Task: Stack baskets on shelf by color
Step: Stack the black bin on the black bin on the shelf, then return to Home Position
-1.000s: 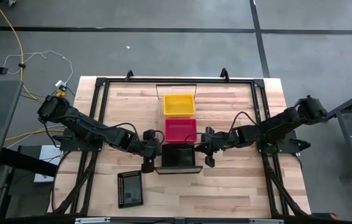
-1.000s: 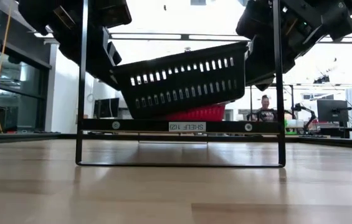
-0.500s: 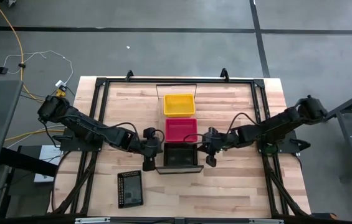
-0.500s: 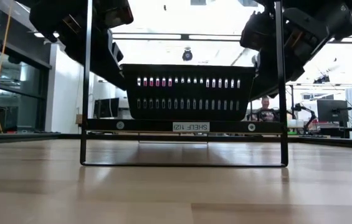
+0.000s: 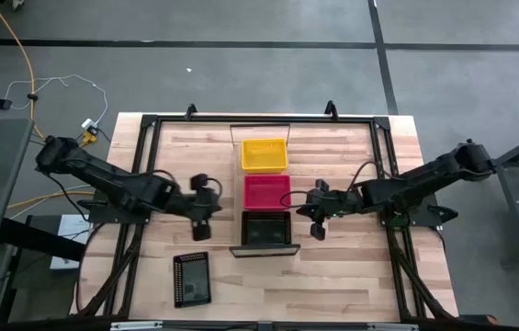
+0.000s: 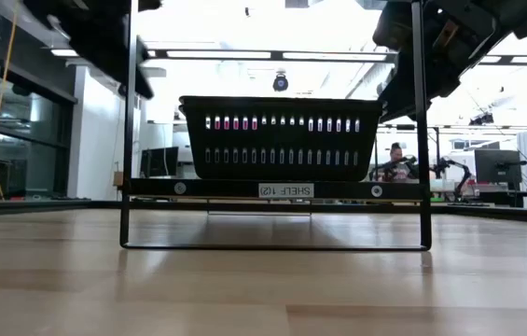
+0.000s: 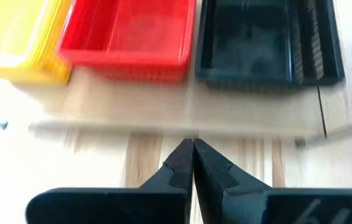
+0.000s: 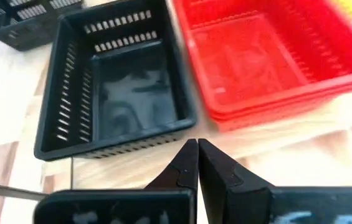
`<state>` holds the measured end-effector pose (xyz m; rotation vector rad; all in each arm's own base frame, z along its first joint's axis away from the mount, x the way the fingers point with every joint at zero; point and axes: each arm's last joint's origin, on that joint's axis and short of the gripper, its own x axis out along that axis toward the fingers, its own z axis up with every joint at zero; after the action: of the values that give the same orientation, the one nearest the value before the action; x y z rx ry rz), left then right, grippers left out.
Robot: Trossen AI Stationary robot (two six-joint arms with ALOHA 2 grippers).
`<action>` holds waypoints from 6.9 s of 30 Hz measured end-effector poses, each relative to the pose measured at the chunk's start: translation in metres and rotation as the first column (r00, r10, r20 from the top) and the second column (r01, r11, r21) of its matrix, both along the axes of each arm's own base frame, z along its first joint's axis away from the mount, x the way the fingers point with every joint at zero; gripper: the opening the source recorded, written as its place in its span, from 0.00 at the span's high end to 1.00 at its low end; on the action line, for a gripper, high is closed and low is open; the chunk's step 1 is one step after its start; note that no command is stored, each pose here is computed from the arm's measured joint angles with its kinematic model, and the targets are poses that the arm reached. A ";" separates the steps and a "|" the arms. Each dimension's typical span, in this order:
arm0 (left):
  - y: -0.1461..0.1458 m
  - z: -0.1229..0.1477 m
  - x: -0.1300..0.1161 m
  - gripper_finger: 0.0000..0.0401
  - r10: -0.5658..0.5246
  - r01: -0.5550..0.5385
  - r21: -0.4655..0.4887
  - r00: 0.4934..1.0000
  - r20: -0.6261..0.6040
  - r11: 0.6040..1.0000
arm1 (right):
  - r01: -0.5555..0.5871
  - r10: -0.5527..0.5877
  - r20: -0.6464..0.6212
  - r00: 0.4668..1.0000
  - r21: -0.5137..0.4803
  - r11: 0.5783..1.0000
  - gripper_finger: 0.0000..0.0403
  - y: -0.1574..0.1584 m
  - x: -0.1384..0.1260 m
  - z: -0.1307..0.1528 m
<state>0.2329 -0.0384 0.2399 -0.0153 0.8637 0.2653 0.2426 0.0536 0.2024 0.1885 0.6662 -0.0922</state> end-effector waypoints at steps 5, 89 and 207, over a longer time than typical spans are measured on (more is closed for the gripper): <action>-0.005 0.007 -0.026 1.00 0.025 -0.027 -0.032 0.997 -0.067 0.999 | 0.028 -0.028 0.042 0.999 -0.012 1.000 1.00 -0.002 -0.006 0.010; -0.031 0.081 -0.032 1.00 0.792 -0.655 -0.448 0.467 0.392 0.608 | 0.404 -0.437 -0.129 0.890 -0.221 0.888 1.00 -0.019 -0.032 -0.009; 0.044 -0.048 -0.127 1.00 -0.061 0.066 0.029 0.564 0.824 0.997 | 0.181 -0.160 0.319 0.934 -0.035 0.983 1.00 -0.022 -0.065 0.063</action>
<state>0.1061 0.0057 0.1920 -0.1072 -0.0990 0.1531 0.1776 0.0311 0.2655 0.1939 0.3253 -0.2451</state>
